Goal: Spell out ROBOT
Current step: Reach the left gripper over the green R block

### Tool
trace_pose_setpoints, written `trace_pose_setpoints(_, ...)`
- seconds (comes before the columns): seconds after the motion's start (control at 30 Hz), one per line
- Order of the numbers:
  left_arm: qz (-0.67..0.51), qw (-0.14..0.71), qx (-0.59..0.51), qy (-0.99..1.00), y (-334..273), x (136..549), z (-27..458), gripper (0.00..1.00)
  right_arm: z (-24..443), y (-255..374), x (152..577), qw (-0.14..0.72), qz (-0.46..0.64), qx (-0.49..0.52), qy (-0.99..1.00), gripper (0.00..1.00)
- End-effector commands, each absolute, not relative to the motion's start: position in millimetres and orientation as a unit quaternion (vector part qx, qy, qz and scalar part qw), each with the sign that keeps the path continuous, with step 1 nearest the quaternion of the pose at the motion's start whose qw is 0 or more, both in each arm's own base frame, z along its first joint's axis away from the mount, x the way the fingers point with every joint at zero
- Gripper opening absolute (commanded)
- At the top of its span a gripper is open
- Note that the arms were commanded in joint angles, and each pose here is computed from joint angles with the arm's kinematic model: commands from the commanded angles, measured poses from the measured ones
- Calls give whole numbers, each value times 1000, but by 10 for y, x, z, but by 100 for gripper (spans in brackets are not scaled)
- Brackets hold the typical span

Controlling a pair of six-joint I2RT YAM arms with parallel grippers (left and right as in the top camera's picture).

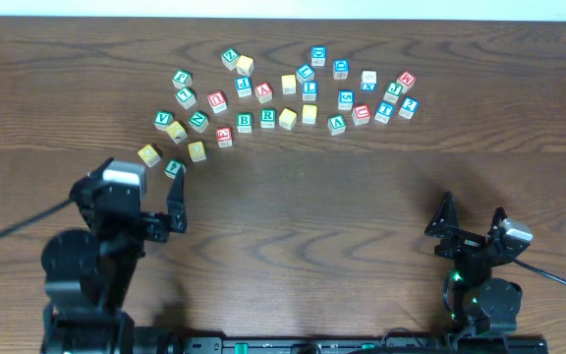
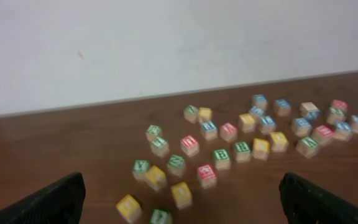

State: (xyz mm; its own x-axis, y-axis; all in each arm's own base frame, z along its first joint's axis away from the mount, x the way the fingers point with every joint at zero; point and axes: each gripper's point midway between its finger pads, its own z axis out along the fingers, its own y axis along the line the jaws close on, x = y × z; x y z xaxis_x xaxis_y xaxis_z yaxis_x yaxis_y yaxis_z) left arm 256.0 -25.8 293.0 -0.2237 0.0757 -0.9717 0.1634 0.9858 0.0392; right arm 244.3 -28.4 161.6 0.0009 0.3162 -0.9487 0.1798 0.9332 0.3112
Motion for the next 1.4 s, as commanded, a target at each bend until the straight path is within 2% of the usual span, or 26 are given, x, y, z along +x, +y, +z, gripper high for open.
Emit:
trace_pose_setpoints(0.0,-75,586,85,802,-371,2694,3128,98,1609,-306,2438,685,42,174,706,99)
trace_pose_setpoints(0.47,-95,372,66,921,-386,3419,2928,98,1609,-306,2438,685,42,174,706,99)
trace_pose_setpoints(0.73,-107,266,91,954,-614,3936,2688,98,1609,-306,2438,685,42,174,706,99)
trace_pose_setpoints(0.87,-157,253,122,947,-956,4150,2617,98,1609,-307,2438,685,42,174,706,99)
trace_pose_setpoints(1.17,-172,245,130,945,-1309,4539,2184,99,1609,-306,2438,685,42,174,706,99)
trace_pose_setpoints(1.3,-102,236,61,964,-1225,4748,1854,92,1609,-306,2438,685,42,174,706,99)
trace_pose_setpoints(1.37,-74,232,45,969,-1241,4807,1705,82,1609,-306,2438,685,42,174,706,99)
